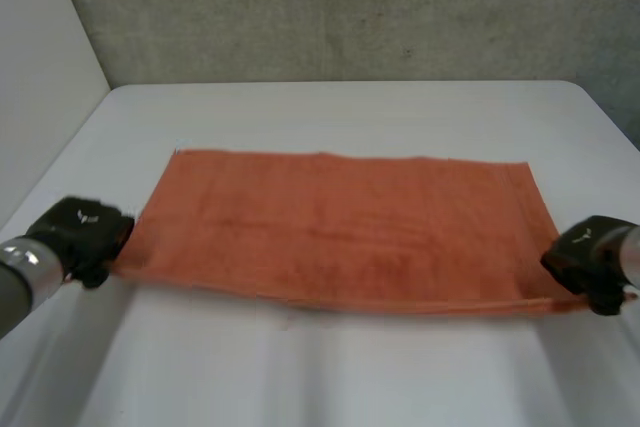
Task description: Fold the laundry
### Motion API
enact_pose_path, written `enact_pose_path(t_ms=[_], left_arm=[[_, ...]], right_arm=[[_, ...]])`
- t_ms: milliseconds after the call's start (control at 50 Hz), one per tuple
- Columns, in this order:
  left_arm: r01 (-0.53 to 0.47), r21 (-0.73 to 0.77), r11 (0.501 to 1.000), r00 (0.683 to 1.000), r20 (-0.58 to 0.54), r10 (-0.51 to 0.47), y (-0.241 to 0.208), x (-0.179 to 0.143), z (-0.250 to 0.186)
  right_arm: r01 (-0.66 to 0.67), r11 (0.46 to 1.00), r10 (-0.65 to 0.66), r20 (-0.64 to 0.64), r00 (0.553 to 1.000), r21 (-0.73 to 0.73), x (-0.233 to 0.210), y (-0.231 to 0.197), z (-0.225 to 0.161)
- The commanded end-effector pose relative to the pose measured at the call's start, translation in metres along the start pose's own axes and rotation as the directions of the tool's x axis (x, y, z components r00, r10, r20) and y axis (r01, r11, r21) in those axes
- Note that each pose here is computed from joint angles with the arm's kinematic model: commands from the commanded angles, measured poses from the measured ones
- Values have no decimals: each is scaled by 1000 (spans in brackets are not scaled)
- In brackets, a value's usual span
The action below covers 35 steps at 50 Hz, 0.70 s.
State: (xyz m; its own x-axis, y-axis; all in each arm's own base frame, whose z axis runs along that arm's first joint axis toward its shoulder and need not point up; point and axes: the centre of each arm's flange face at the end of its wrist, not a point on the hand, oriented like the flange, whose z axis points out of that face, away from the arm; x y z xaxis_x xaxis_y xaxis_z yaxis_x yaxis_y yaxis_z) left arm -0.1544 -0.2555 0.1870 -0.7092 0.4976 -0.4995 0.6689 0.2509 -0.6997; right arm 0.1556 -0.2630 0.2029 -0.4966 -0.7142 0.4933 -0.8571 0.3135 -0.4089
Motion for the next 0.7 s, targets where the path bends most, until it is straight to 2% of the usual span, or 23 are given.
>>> enact_pose_path(t_ms=[20,60,160,240,380,520,580,700], left_arm=[[-72,52,996,997,-36,74,-12,-7,-7],[-77,95,993,997,-14,78,-17,-11,-2],[-30,223,974,999,27,25,-32,-14,43],[-42,321,946,998,56,25,-52,-8,75],[-60,308,950,990,140,17,-53,-15,133],[-82,329,941,985,172,26,-49,-14,165],[-100,364,926,979,200,27,-53,-14,174],[-128,432,893,973,230,28,-58,-7,184]], right_arm=[[20,999,-15,-89,996,45,16,-5,1],[12,997,-3,-123,992,71,20,-9,4],[-50,983,92,-238,967,178,41,-22,41],[-69,966,135,-257,957,250,41,-36,68],[-7,922,170,-388,906,387,57,-61,101],[90,864,198,-497,845,496,66,-82,127],[103,853,203,-508,837,512,64,-87,136],[76,877,218,-532,818,475,58,-85,154]])
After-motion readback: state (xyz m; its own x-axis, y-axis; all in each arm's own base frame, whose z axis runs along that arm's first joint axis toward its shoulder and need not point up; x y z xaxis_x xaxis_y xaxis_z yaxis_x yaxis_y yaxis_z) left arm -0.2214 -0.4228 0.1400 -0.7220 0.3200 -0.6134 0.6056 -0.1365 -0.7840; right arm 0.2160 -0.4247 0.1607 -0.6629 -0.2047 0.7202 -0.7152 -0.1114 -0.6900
